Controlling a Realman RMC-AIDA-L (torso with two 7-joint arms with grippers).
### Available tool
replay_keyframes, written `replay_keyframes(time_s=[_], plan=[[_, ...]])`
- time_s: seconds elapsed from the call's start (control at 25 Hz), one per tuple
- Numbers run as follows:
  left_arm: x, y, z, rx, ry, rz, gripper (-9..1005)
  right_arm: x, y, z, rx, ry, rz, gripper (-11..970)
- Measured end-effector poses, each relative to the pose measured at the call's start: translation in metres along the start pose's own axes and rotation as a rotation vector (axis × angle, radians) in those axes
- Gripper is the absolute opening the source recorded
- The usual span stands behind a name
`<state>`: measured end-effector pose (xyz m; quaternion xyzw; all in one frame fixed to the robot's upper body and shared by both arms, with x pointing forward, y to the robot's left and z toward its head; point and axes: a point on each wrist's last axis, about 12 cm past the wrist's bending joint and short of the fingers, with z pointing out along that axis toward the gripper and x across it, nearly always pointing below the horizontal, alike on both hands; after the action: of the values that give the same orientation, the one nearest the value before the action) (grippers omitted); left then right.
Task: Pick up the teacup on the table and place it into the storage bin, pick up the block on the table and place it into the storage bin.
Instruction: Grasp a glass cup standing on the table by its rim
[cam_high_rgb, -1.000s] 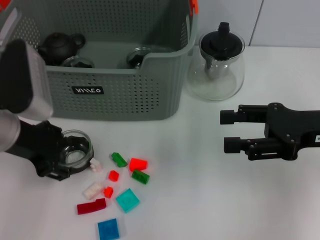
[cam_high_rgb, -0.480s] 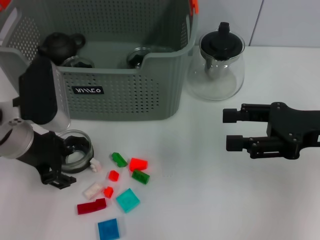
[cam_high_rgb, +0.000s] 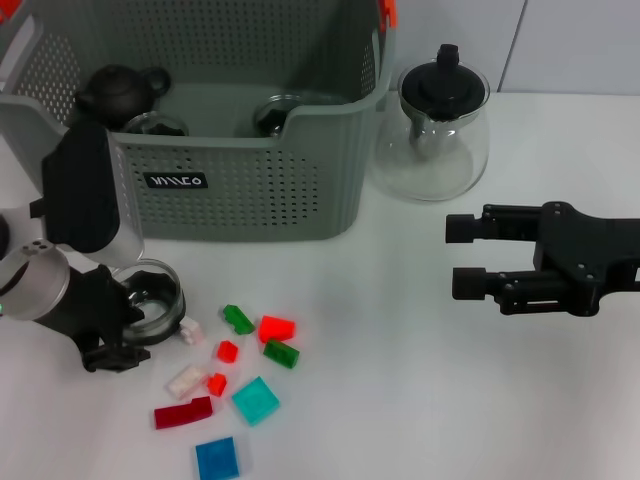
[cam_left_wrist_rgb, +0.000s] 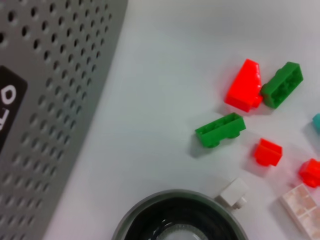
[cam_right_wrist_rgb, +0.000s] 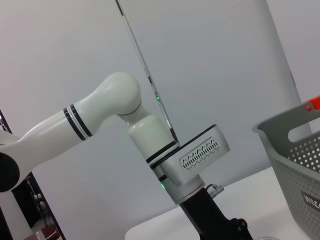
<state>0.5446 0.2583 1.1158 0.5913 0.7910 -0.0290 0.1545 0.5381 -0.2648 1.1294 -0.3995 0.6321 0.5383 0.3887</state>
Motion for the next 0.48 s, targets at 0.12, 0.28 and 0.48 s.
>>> replay_keyframes(time_s=[0.12,0.28,0.48], plan=[[-0.0016,-0.0007,-0.001,0.004,-0.006,0.003,584,-0.0003,-0.0001,-0.0001,0.001,-0.002,-0.001,793],[-0.0039,-0.0032,-0.001,0.024,-0.004,0.003,390,-0.0001,0.0002,-0.0011,0.003,-0.007,0.0,793],[-0.0088,-0.0064,-0.0014,0.046,-0.017,0.008,187,0.0,0.0007,-0.002,0.003,-0.01,-0.001,793]])
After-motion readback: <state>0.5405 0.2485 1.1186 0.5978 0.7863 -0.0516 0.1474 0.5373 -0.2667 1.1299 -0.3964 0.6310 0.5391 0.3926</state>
